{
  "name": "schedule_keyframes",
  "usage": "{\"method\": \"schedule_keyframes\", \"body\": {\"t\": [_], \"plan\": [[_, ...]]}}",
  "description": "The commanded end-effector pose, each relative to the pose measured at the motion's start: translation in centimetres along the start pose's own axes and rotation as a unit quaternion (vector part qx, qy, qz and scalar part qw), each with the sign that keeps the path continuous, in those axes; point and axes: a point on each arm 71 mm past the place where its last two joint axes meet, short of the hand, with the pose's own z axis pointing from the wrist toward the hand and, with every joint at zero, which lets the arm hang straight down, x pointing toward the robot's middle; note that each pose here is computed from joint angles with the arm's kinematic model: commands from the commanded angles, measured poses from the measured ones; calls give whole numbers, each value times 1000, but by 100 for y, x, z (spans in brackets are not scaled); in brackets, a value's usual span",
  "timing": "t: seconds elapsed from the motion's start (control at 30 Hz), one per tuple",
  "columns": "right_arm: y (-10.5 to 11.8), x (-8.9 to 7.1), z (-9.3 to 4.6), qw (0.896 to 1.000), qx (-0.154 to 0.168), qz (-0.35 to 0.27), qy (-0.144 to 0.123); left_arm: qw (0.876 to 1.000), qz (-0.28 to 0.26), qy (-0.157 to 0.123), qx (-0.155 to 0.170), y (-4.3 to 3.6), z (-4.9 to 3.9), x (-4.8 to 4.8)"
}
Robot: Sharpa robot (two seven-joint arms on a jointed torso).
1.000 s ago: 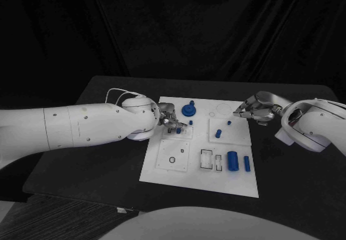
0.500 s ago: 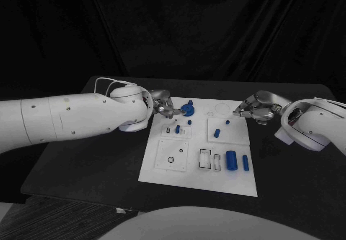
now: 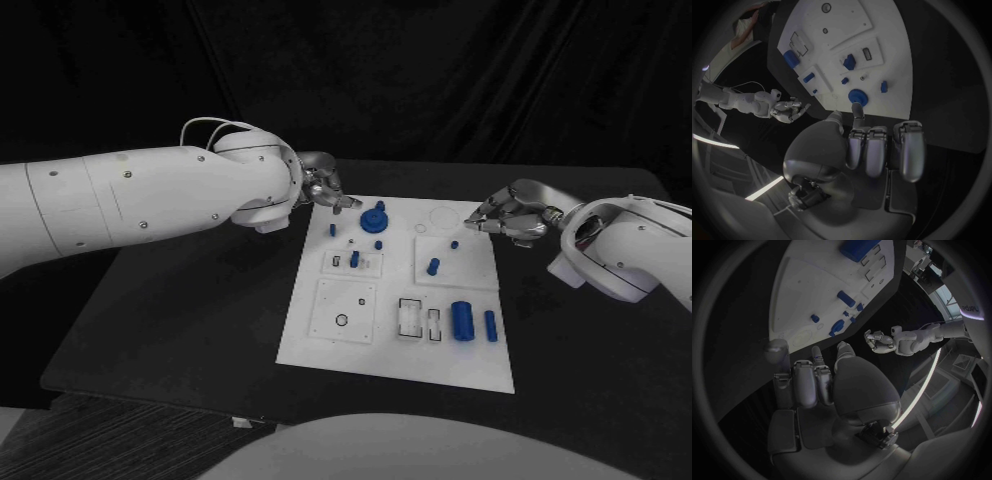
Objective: Assemble the parts on the task board
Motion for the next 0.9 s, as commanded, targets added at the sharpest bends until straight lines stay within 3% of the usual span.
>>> {"method": "schedule_keyframes", "body": {"t": [0.03,0.4,0.6,0.9], "plan": [[11,-8,-7,1000,-7,0,-12,994,-6,107,-10,-4,35,106],[23,0,-13,1000,-9,0,-10,984,-7,178,-29,-57,243,89],[32,2,-23,1000,-11,1,-12,981,-2,193,-37,-91,327,64],[48,1,-41,1000,-17,2,-16,979,3,199,-40,-126,369,57]]}}
